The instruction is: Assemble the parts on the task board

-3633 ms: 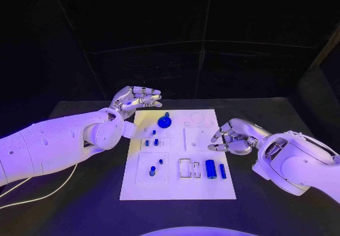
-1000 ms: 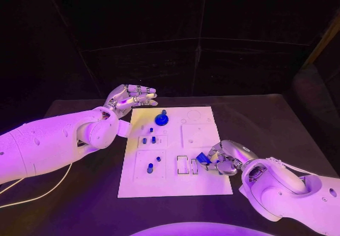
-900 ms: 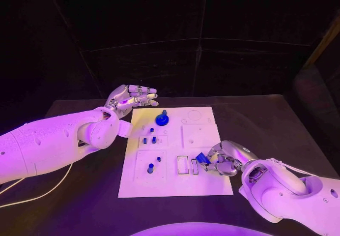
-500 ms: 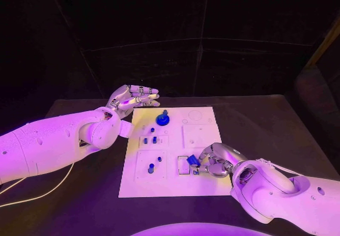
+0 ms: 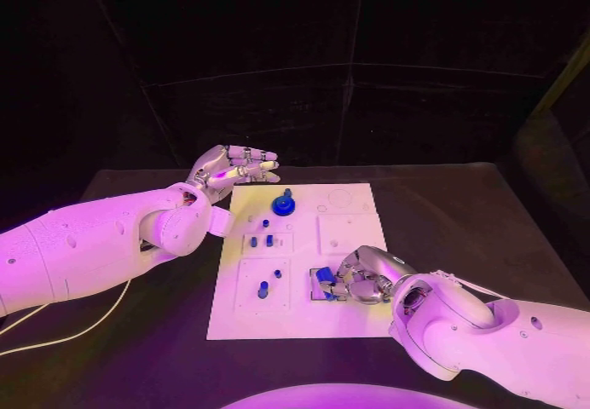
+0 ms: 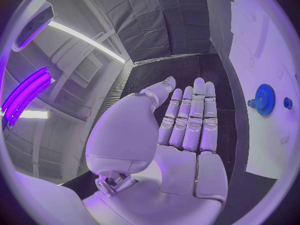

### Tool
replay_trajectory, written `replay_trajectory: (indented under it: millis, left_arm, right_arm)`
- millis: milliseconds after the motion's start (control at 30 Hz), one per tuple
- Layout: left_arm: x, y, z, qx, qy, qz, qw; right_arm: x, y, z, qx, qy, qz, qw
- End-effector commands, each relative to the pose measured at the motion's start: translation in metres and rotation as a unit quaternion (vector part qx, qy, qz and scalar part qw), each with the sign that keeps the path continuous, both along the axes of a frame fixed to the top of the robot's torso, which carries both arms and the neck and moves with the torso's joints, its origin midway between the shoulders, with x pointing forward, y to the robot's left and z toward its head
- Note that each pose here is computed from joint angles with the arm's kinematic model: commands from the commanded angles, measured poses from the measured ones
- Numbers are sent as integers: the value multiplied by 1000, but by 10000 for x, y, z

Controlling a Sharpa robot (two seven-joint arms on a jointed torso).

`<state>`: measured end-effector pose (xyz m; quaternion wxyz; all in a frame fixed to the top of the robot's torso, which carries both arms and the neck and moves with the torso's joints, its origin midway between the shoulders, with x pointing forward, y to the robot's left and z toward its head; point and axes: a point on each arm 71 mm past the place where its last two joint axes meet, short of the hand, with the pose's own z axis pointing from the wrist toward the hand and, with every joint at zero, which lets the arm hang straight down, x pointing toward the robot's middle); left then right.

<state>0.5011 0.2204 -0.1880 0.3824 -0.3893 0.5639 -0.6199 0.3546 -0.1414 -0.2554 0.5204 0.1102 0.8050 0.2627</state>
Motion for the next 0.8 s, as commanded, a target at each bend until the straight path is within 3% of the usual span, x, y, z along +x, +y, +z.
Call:
replay_trajectory:
  millis: [33,800]
  left_arm:
    - [-4,-20,16,-6,-3,-7,1000]
    - [-4,-20,15,-5,-2,-8,1000]
  right_arm:
    - [16,-18,-23,-11,-3,-7,1000]
    - [27,59,5,11,-20,1,1000]
